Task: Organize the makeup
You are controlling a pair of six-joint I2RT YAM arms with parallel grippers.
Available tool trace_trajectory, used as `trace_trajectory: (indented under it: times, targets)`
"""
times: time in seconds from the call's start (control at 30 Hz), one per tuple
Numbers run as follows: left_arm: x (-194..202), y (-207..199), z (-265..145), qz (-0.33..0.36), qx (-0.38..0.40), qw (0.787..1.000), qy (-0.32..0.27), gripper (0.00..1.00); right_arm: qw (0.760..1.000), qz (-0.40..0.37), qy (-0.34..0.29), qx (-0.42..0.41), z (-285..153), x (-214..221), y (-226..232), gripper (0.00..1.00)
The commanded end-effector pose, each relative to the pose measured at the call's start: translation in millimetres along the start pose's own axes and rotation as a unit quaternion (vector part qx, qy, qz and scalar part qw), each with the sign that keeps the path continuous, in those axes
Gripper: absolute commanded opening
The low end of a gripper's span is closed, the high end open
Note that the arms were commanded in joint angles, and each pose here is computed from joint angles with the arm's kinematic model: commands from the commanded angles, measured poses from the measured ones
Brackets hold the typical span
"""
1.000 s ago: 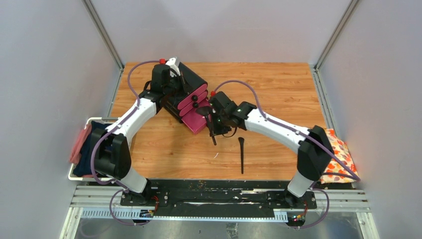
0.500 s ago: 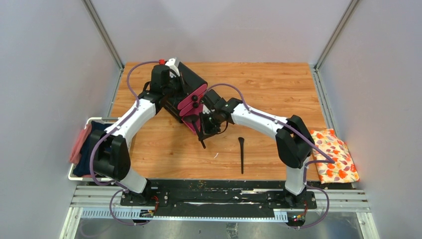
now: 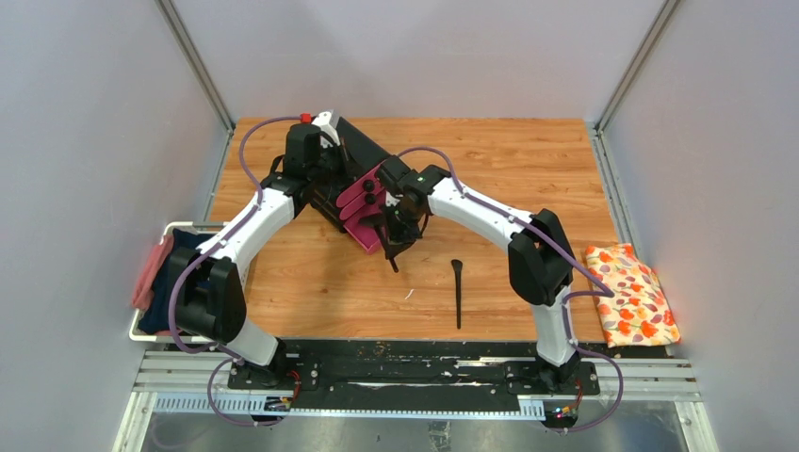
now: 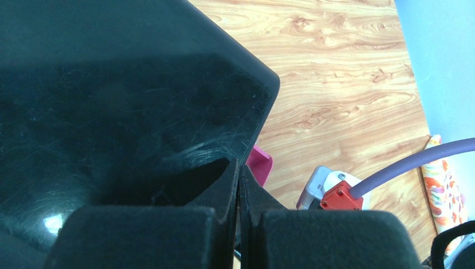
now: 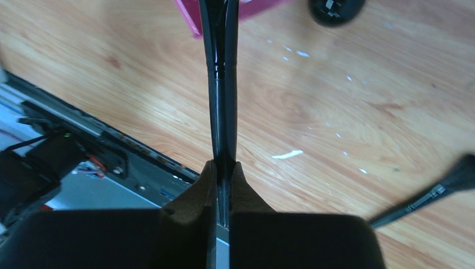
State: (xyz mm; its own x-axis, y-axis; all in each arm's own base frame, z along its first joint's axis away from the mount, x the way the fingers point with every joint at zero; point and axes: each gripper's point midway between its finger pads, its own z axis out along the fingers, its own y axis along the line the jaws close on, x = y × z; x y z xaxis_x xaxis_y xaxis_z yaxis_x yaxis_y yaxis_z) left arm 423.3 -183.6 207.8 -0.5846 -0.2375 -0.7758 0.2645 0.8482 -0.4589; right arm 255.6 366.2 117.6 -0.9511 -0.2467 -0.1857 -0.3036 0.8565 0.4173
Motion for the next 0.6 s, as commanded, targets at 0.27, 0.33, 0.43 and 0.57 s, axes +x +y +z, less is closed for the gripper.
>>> trace_trajectory:
  times: [0.27, 0.33, 0.43, 0.57]
  targets:
    - [48.2, 24.1, -5.9, -0.018, -0.038, 0.996, 0.074, 0.00, 0.994, -0.005, 0.056, 0.094, -7.5, 1.2, -43.8, 0.00]
    - [47.4, 23.2, -5.9, -0.018, -0.036, 0.997, 0.073, 0.00, 0.994, -0.005, 0.054, 0.097, -6.3, -8.2, -43.1, 0.00]
    - [47.8, 22.7, -5.6, -0.019, -0.034, 0.997, 0.073, 0.00, 0.994, -0.003, 0.046, 0.095, -6.7, -23.4, -39.6, 0.00]
    - [50.0, 21.8, -3.7, -0.023, -0.029, 0.996, 0.075, 0.00, 0.995, 0.011, 0.049, 0.087, 0.8, -39.4, -40.0, 0.00]
